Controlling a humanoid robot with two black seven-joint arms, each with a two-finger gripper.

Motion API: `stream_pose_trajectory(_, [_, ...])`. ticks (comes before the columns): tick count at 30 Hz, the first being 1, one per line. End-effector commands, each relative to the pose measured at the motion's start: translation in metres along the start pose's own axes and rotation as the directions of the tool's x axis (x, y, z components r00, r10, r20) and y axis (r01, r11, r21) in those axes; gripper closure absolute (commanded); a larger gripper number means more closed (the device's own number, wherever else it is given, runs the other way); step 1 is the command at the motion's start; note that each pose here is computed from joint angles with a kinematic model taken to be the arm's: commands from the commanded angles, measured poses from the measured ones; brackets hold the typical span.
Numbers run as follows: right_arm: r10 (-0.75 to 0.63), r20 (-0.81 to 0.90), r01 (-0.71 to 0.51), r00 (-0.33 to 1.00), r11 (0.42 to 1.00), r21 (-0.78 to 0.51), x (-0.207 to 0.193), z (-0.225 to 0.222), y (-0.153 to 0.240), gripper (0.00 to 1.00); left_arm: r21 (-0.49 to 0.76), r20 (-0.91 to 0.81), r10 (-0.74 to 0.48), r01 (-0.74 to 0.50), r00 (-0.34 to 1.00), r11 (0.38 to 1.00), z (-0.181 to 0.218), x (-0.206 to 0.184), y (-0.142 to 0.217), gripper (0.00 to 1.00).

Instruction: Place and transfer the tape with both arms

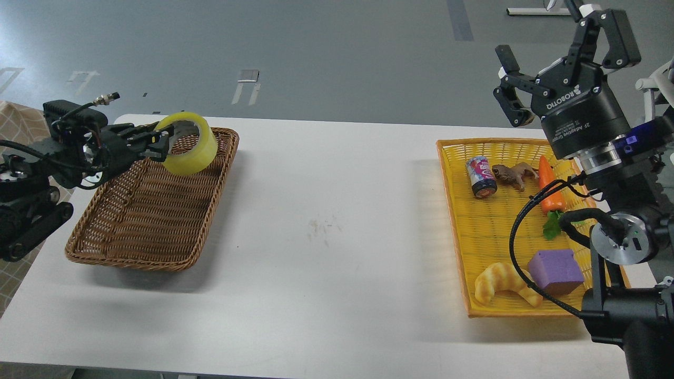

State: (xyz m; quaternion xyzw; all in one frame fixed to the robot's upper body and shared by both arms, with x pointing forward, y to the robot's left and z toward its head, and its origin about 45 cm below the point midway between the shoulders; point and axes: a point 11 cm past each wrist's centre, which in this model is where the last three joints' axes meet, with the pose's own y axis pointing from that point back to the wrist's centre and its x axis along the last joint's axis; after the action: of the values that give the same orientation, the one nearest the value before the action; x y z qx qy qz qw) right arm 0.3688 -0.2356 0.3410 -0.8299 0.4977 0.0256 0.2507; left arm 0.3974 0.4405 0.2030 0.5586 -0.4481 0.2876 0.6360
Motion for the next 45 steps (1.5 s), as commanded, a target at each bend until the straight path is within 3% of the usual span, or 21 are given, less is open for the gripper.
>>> stream_pose_trajectory(1, [-0.002,0.001,0.002,1.000,1.000,-0.003,-0.001,0.001,0.000,0.00,0.005,0.006,0.000,0.000,1.000,1.000,-0.006,-0.006,0.007,0.89])
stream_pose_trajectory(18, [0.007,0.005,-0.007,1.000,1.000,-0.015,0.001,0.005,0.004,0.00,0.064,-0.021,-0.054,0.055,0.998,0.996,-0.036,-0.059,0.031,0.85])
stream_pose_trajectory(29, [0.000,0.001,0.000,1.000,1.000,-0.009,-0.001,0.003,0.002,0.00,0.021,-0.023,-0.057,0.058,0.998,0.998,-0.035,-0.062,0.032,0.73])
stream_pose_trajectory(34, [-0.001,0.004,0.001,1.000,1.000,-0.016,-0.001,0.005,0.003,0.00,0.011,-0.026,-0.059,0.059,0.998,0.998,-0.032,-0.064,0.030,0.72])
stream_pose_trajectory(41, [-0.004,0.004,0.004,1.000,1.000,-0.014,-0.002,0.005,0.002,0.00,0.002,-0.032,-0.058,0.058,0.998,0.998,-0.028,-0.065,0.028,0.56])
stream_pose_trajectory(43, [-0.001,0.006,0.001,1.000,1.000,-0.019,-0.002,0.007,0.003,0.00,0.001,-0.051,-0.047,0.047,0.998,0.999,-0.028,-0.064,0.028,0.28])
stream_pose_trajectory(45, [-0.001,0.006,0.001,1.000,1.000,-0.019,-0.002,0.007,0.003,0.00,0.001,-0.051,-0.047,0.047,0.998,0.999,-0.028,-0.064,0.028,0.28])
